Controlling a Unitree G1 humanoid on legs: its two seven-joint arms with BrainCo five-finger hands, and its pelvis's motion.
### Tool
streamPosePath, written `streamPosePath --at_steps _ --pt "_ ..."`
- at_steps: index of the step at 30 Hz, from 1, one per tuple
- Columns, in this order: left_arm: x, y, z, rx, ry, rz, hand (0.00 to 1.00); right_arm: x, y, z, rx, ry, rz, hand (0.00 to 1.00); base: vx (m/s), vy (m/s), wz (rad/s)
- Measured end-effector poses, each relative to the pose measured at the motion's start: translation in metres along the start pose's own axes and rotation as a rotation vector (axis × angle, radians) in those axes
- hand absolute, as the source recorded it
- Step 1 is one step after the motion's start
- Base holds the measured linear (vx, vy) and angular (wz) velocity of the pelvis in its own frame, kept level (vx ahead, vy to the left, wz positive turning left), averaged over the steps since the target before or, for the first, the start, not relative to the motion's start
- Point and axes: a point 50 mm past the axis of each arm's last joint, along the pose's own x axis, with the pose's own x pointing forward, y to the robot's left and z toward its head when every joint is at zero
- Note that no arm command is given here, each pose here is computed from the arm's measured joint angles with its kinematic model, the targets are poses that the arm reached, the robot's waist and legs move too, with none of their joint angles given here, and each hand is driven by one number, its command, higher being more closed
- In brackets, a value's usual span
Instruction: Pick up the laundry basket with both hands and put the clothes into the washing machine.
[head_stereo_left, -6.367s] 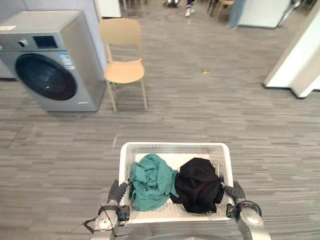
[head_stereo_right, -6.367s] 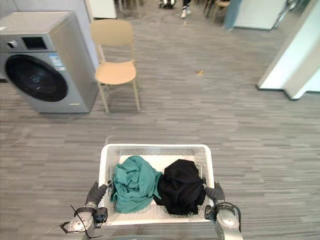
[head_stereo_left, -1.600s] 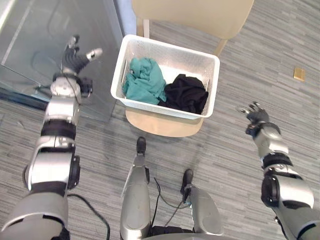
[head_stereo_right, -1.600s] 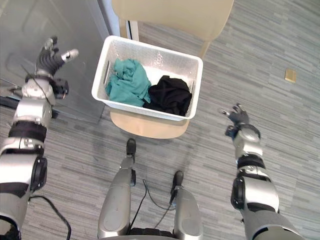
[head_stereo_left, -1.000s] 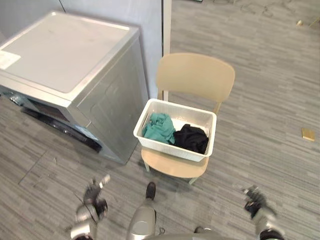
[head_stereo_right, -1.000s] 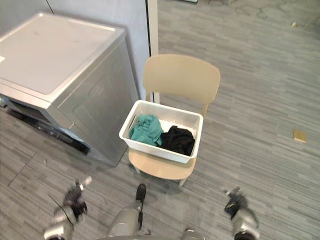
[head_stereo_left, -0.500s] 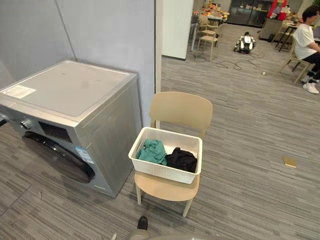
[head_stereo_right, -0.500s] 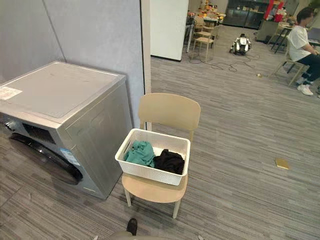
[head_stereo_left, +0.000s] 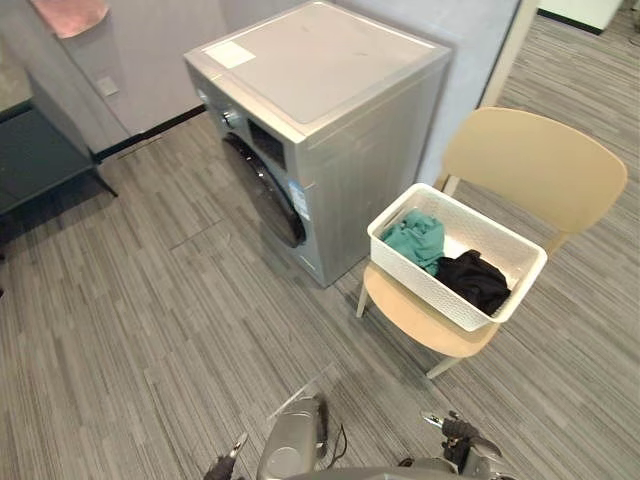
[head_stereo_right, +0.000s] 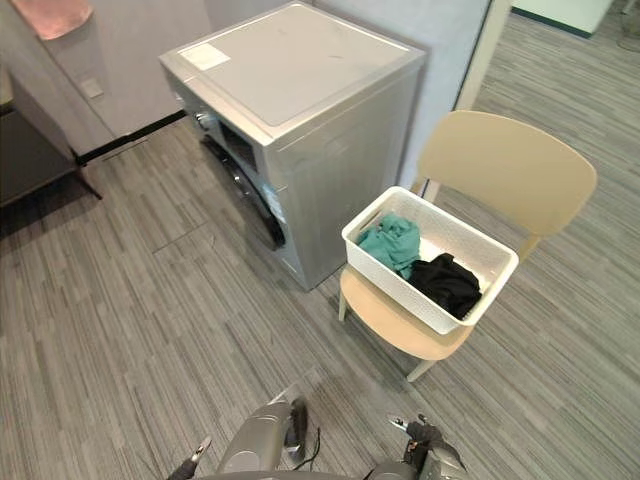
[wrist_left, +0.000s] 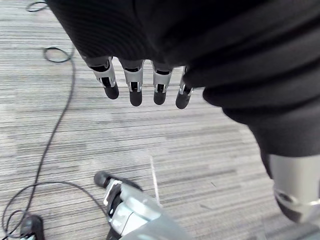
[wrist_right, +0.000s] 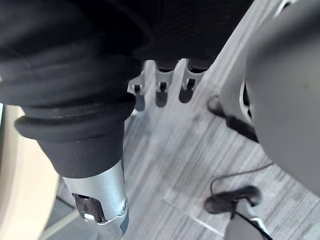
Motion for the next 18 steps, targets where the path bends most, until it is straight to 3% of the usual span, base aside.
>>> streamPosePath --at_steps 7,18 --pt "0.002 0.009 0.006 -0.003 0.007 0.025 0.0 -0.004 -0.007 -0.025 0.122 0.077 -0.039 0.0 -0.02 0.153 0.59" --pt "0.002 -0.005 0.013 0.164 -0.048 -0.053 0.0 -0.005 -0.024 -0.02 -0.019 0.087 -0.048 0.0 0.01 0.049 0.5"
